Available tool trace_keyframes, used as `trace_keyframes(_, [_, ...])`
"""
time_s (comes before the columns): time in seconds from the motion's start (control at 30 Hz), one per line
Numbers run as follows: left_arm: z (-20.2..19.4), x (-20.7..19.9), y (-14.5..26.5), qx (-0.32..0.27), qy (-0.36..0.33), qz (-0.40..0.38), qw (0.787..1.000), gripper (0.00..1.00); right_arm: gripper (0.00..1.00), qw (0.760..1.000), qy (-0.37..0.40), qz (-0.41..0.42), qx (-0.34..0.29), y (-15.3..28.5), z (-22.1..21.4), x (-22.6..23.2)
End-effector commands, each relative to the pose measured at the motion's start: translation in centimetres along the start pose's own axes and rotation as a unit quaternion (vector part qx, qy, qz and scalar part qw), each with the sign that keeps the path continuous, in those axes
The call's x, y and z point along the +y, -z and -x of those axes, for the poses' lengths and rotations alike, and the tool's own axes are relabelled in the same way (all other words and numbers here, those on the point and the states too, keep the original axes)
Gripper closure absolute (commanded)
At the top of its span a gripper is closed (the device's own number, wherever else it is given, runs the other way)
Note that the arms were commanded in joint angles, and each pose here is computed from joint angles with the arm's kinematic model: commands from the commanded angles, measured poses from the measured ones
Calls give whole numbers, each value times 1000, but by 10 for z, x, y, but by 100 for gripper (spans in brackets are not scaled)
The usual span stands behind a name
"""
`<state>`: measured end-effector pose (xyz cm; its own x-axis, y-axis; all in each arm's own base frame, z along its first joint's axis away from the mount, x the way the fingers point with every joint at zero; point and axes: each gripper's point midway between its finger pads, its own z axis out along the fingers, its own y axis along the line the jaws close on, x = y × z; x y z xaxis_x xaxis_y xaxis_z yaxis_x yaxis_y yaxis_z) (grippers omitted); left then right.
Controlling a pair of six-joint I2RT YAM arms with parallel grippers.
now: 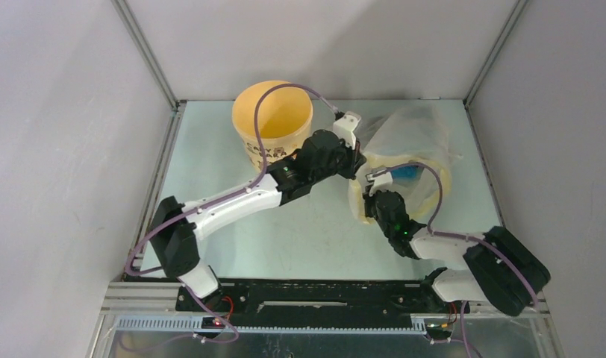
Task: Put the trash bags into the trash bin
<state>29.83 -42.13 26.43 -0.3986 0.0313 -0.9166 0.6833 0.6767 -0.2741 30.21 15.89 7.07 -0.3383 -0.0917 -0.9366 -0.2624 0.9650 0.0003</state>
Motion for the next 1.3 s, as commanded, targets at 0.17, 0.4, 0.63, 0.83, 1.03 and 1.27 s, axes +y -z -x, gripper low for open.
trace_keyframes(0.17, [22, -23, 46, -9, 15, -67, 998, 100, 100, 998, 45, -26, -32, -24, 24, 23])
trace_keyframes(0.4, [6, -25, 72, 7, 33, -84, 996, 100, 100, 998, -13, -56, -18, -38, 40, -7])
trace_keyframes(0.63, [-5, -22, 77, 16, 38, -82, 996, 100, 96, 985, -129, -115, -23, -48, 53, -63])
trace_keyframes(0.83, [-18, -20, 63, 36, 33, -78, 996, 100, 69, 963, -243, -114, 16, -70, 48, -81])
trace_keyframes(1.03, [-29, -15, 53, 49, 31, -69, 996, 100, 41, 953, -272, -132, 33, -83, 44, -82])
trace_keyframes(1.27, [-25, -15, 50, 47, 26, -67, 996, 100, 45, 947, -281, -148, 46, -99, 35, -85])
